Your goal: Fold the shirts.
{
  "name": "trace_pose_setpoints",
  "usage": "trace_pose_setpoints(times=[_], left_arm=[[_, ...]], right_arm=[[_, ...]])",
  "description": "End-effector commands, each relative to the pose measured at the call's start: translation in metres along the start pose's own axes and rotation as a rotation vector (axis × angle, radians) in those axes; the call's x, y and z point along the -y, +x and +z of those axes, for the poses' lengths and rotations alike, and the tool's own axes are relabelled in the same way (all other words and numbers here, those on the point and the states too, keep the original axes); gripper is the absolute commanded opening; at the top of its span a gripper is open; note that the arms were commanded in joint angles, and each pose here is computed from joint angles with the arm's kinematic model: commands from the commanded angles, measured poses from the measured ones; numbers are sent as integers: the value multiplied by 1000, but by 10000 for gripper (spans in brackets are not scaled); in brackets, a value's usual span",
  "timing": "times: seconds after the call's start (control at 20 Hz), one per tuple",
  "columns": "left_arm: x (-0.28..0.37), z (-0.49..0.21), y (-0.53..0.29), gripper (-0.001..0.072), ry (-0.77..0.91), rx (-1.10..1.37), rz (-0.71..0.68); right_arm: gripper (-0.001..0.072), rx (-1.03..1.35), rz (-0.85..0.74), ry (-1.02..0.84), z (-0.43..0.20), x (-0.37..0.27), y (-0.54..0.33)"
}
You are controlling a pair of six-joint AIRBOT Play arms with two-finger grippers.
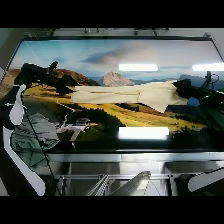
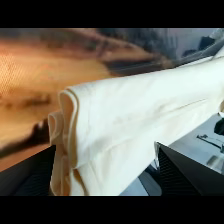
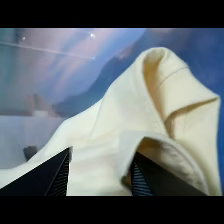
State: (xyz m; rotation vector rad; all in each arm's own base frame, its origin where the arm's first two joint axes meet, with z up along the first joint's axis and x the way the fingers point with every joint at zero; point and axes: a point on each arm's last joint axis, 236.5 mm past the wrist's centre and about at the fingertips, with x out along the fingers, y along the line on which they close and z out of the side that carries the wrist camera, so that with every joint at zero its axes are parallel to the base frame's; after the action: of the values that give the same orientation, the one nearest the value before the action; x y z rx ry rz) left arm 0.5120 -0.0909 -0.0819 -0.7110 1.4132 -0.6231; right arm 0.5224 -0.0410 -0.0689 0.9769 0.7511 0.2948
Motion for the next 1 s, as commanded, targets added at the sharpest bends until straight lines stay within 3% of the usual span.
trace_pose_setpoints(times=[0.0,0.1,0.3,0.5,0.55,0.65,0.7,0.8,0.85,0.9,0.95], left_arm=[[15,-15,-26,711,-1,-88,-32],[25,-17,-48,710,8,-106,-36],[36,-22,-67,692,-15,-77,-30],[42,-43,-56,690,-38,-133,-43],[46,-48,-52,653,-33,-158,-45],[55,-54,-44,282,-10,-188,-48],[59,-56,-39,219,5,-198,-48],[66,-59,-30,206,30,-217,-47],[70,-61,-25,86,40,-226,-47],[75,-63,-20,12,61,-236,-48],[80,-65,-14,12,75,-249,-47]], right_arm=[[423,-92,-15,-64,-3,-2,-24],[654,-119,-149,-74,9,17,-54],[658,-123,-276,-135,35,31,-82],[656,-227,-239,-51,10,39,-63],[656,-245,-235,-40,4,43,-59],[654,-282,-225,-19,-7,49,-51],[654,-305,-209,-2,-15,49,-47],[647,-335,-157,41,-25,44,-38],[646,-340,-127,63,-28,39,-33],[646,-341,-110,72,-30,35,-28],[644,-343,-101,73,-32,32,-23]])
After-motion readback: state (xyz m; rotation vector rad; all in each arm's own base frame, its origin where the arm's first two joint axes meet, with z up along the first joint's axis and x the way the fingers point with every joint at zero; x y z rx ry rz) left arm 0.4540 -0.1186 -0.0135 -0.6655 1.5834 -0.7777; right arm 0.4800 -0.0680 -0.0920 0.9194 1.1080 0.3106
